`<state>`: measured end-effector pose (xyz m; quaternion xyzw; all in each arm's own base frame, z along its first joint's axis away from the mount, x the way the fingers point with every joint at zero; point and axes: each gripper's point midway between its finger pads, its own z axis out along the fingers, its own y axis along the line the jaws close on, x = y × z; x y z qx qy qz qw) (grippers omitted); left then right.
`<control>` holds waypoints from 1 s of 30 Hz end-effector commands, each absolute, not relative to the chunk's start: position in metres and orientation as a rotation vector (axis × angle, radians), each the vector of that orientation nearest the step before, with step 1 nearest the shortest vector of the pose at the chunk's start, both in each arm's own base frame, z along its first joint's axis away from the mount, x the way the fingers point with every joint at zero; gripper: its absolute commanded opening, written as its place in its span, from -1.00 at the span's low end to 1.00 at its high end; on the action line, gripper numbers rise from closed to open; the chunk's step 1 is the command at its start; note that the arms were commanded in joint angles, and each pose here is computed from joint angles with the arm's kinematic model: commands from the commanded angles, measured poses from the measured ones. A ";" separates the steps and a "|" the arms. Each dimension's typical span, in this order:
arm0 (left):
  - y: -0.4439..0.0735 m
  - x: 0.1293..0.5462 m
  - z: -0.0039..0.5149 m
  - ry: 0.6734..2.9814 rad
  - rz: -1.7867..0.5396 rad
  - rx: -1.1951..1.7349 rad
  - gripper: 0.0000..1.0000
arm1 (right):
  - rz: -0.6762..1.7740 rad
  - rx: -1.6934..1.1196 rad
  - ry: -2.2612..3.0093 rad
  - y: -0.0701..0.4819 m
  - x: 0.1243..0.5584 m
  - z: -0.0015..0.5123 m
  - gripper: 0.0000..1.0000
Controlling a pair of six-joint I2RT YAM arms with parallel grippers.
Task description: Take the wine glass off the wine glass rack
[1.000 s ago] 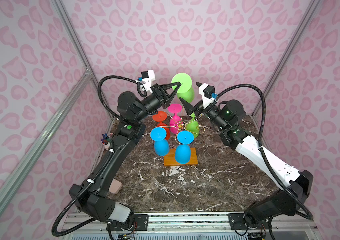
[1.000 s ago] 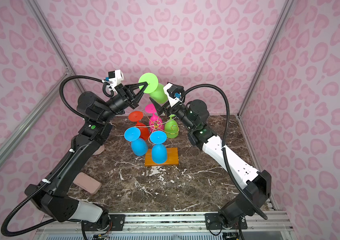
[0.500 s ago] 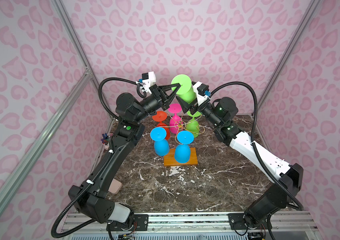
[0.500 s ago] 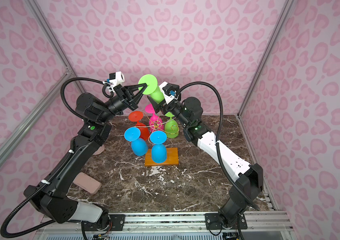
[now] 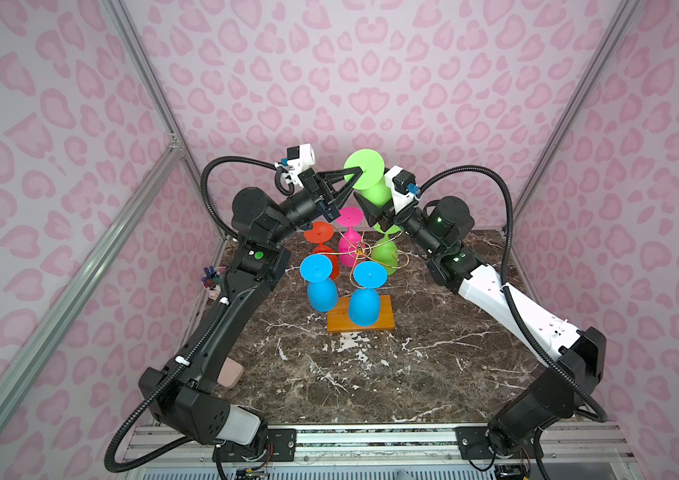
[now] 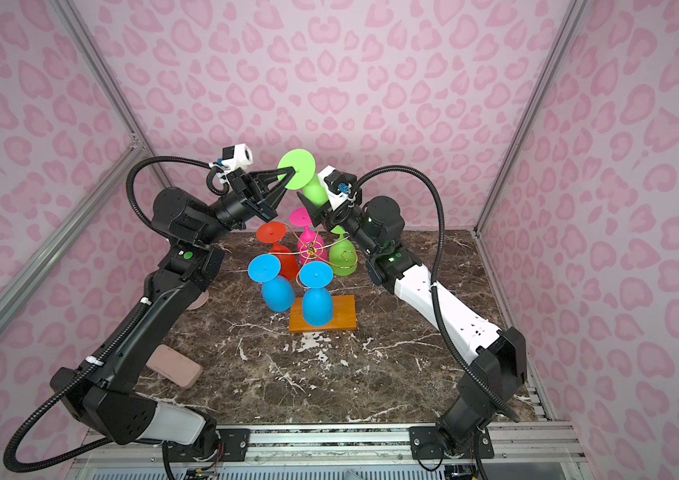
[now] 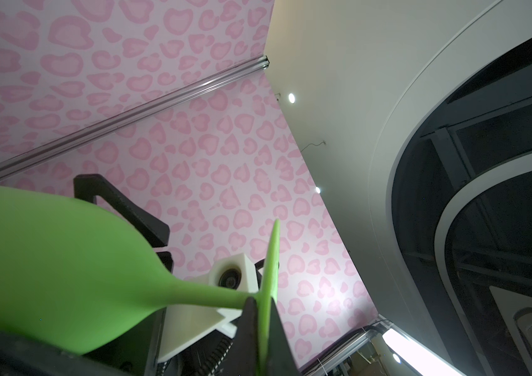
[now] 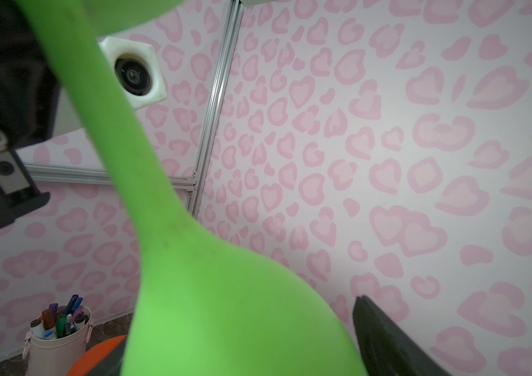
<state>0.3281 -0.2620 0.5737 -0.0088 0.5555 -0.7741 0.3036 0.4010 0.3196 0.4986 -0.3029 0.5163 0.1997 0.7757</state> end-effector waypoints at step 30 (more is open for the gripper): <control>-0.214 0.328 0.585 1.042 -0.865 0.480 0.47 | 0.317 -0.543 1.689 0.241 0.363 0.489 0.01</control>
